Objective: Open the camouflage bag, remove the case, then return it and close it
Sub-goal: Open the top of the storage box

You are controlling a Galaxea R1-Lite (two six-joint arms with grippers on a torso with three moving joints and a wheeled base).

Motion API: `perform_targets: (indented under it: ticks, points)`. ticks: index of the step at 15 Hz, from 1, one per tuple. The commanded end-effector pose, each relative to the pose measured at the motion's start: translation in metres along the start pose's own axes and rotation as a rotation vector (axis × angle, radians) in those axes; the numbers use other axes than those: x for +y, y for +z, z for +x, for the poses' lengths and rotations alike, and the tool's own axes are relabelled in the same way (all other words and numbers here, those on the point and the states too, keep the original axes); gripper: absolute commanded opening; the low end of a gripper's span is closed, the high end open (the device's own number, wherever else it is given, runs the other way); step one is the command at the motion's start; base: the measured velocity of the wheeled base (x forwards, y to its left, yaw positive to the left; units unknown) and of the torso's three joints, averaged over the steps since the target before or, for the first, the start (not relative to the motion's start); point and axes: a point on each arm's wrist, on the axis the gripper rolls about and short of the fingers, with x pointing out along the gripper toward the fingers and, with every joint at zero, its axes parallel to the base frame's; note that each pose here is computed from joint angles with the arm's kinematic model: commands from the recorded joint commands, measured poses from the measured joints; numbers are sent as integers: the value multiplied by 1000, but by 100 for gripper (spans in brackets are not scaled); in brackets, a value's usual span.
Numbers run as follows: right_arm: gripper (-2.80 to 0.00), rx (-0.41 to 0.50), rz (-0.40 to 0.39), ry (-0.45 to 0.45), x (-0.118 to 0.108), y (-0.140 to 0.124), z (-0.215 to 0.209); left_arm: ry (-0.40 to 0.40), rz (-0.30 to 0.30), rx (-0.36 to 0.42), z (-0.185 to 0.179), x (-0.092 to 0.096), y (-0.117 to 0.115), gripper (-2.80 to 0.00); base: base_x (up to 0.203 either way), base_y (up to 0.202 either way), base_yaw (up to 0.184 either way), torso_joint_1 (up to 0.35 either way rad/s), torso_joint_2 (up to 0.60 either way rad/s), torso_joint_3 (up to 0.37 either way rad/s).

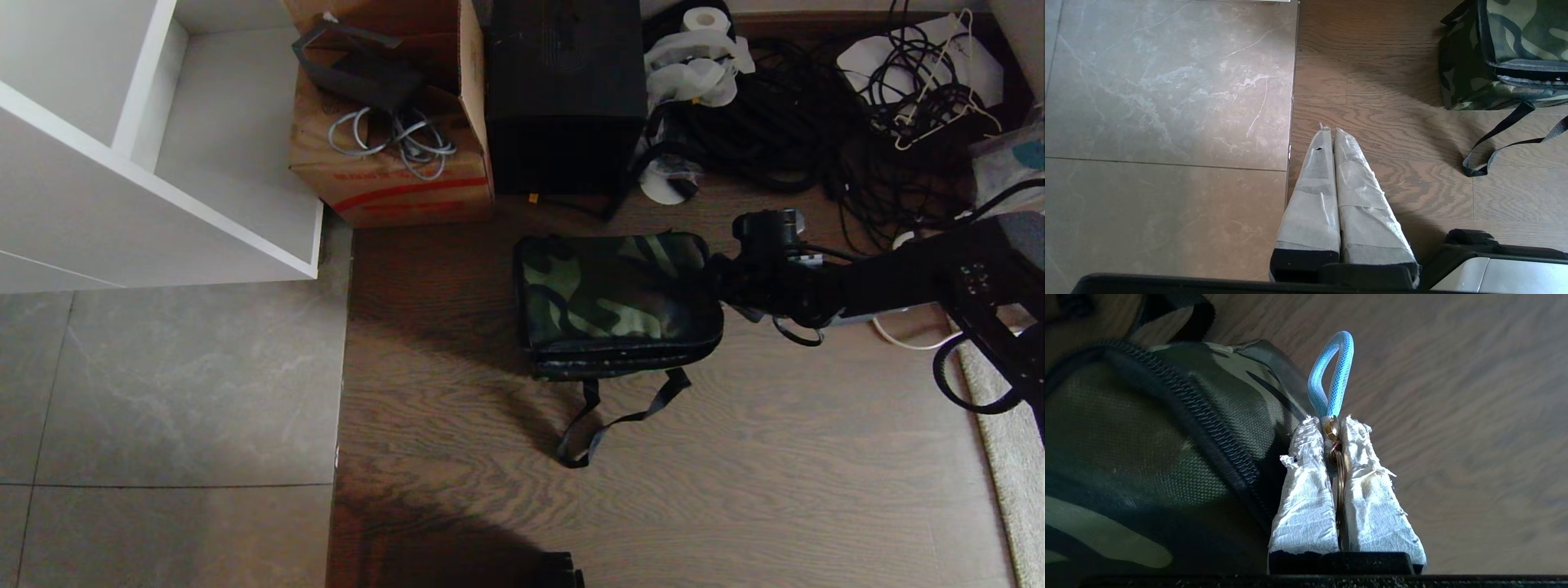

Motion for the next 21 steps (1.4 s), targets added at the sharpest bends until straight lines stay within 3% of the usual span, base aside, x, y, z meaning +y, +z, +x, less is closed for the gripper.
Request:
perform_targets:
  ticks: [1,4,8,21]
  points:
    - [-280,-13,-47,-4,-4,0,4,1,-1,8,1,0,-3,-280,0,0,0,0,0,0]
    - [-280,-48,-43,24,0,5,5,1,-1,8,1,0,-3,-280,0,0,0,0,0,0]
    - [-280,-143,-117,72,7,13,6,1,-1,8,1,0,-3,-280,0,0,0,0,0,0]
    - [-280,-279,-79,179,31,39,8,1,-1,8,1,0,-3,-280,0,0,0,0,0,0]
